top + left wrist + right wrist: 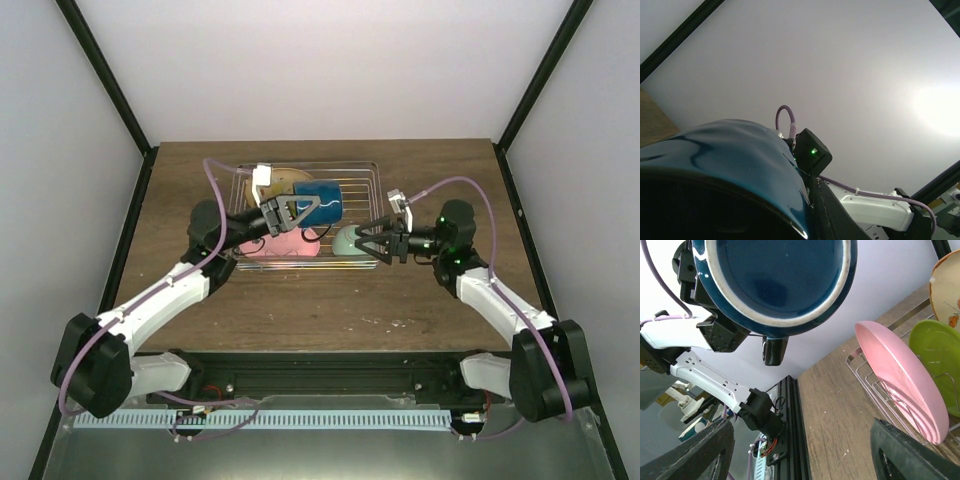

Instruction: Load the mixed dishes into the dish rack

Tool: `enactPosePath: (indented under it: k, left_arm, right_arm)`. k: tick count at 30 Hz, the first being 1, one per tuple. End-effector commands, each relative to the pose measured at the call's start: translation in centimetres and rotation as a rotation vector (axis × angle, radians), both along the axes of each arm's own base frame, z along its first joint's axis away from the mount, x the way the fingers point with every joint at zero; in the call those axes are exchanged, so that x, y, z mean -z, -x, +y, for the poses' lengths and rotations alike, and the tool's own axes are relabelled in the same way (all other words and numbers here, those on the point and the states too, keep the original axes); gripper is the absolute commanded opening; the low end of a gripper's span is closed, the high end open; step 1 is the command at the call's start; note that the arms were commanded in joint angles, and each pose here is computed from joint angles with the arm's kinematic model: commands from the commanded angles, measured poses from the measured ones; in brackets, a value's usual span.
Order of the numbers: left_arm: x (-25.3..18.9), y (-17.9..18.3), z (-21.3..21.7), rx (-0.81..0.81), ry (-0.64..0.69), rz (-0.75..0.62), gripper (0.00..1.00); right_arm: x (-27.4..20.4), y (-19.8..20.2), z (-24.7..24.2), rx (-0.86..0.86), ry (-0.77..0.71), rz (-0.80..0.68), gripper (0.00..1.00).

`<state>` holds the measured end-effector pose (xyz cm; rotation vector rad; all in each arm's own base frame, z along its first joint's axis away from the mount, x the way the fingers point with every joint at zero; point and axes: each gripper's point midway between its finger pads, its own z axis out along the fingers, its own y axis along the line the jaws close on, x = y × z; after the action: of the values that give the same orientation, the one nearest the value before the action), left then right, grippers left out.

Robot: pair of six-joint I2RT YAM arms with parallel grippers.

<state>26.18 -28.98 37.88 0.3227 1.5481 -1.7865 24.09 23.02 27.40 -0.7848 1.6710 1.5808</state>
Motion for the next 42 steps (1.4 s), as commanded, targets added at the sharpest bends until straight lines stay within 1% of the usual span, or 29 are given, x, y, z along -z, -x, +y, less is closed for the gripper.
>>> enactPosePath:
  k: [1, 5, 14, 17, 20, 24, 26, 32, 42]
  left_arm:
    - [-3.4, 1.7, 1.0, -0.003, 0.078, -0.138, 0.0]
    - [-3.0, 1.6, 1.0, -0.004, 0.091, -0.127, 0.0]
    - [-2.2, 1.2, 0.0, 0.019, 0.142, -0.101, 0.0]
    - [-2.4, 1.3, -0.1, 0.03, 0.178, -0.108, 0.0]
    - [-2.2, 1.0, -0.3, 0.045, 0.205, -0.096, 0.0]
    - [-1.8, 0.6, -0.6, 0.043, 0.205, -0.086, 0.0]
    - [-1.6, 0.4, -0.7, 0.038, 0.203, -0.084, 0.0]
    - [-1.1, 0.2, -0.9, 0.028, 0.198, -0.078, 0.0]
    - [0.8, -0.1, -1.2, -0.02, 0.173, -0.081, 0.0]
  right_arm:
    - [-3.1, 0.0, 1.0, -0.029, -0.051, -0.077, 0.75]
    - [-3.6, -0.2, 2.0, -0.039, -0.063, -0.077, 0.7]
    - [-4.4, -0.3, 3.5, -0.073, -0.086, -0.085, 0.69]
    - [-4.4, -0.4, 3.8, -0.08, -0.087, -0.08, 0.66]
    - [-4.3, -0.6, 4.1, -0.084, -0.09, -0.073, 0.65]
    - [-4.4, -0.6, 4.4, -0.092, -0.094, -0.071, 0.6]
    - [-4.5, -0.7, 4.6, -0.092, -0.096, -0.073, 0.6]
    - [-4.8, -1.0, 4.7, -0.085, -0.106, -0.076, 0.49]
    - [-5.2, -1.7, 4.9, -0.073, -0.098, -0.086, 0.25]
